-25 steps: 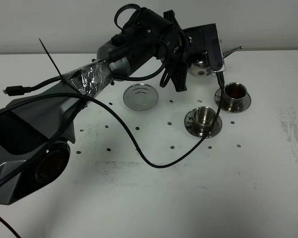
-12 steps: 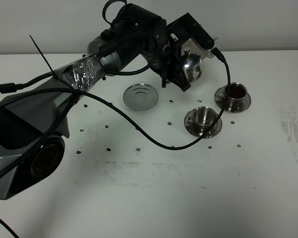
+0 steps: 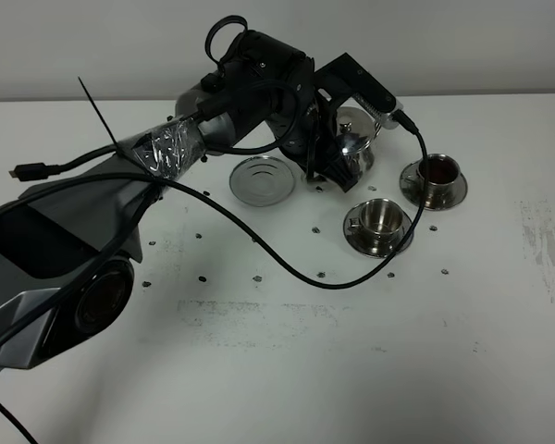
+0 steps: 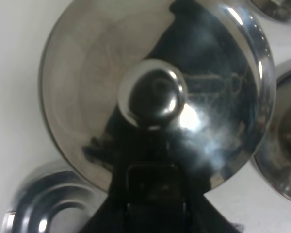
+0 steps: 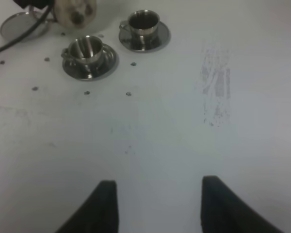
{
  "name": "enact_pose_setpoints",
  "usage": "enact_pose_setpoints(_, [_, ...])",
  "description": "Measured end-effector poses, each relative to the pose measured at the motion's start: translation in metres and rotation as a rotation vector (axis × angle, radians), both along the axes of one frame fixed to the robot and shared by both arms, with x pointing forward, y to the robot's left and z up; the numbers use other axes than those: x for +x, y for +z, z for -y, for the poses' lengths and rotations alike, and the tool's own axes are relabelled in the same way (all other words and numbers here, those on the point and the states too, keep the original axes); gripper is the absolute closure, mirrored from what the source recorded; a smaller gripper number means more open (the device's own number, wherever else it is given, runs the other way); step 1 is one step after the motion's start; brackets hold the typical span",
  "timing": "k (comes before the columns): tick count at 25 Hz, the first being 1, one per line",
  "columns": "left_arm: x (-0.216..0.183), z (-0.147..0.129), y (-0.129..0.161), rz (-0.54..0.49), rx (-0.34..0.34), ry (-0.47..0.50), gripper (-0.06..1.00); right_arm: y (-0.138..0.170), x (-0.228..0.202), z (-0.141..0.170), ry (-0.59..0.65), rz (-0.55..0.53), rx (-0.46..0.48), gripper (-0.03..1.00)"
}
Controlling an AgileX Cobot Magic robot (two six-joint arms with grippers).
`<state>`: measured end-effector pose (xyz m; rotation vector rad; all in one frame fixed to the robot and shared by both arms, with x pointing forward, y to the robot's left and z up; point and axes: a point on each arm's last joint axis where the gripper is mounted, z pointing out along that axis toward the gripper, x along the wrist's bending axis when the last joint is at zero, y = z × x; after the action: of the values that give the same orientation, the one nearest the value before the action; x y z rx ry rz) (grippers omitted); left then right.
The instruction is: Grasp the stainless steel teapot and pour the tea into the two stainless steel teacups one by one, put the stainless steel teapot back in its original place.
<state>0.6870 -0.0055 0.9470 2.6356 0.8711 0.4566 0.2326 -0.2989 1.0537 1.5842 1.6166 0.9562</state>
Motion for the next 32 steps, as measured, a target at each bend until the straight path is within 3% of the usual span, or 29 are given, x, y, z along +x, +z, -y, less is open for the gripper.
enact_pose_setpoints(7, [0.001,0.0,-0.001,0.01,0.01,-0.022,0.73,0.0,0.0,0.0,0.0,0.0,0.0,0.55])
enact_pose_setpoints(16, [-0.018,-0.016,0.075,0.132,0.088,-0.248,0.73,0.0,0.0,0.0,0.0,0.0,0.0,0.55])
enact_pose_setpoints(20, [-0.034,-0.041,0.083,0.157,0.196,-0.345,0.73,0.0,0.0,0.0,0.0,0.0,0.0,0.55])
enact_pose_setpoints(26, [-0.05,-0.087,0.075,0.206,0.444,-0.67,0.73,0.0,0.0,0.0,0.0,0.0,0.0,0.55])
enact_pose_setpoints(29, [-0.051,-0.092,0.074,0.237,0.52,-0.818,0.73,0.0,0.0,0.0,0.0,0.0,0.0,0.55])
enact_pose_setpoints(32, [-0.048,-0.088,0.074,0.295,0.548,-0.884,0.73,0.0,0.0,0.0,0.0,0.0,0.0,0.55])
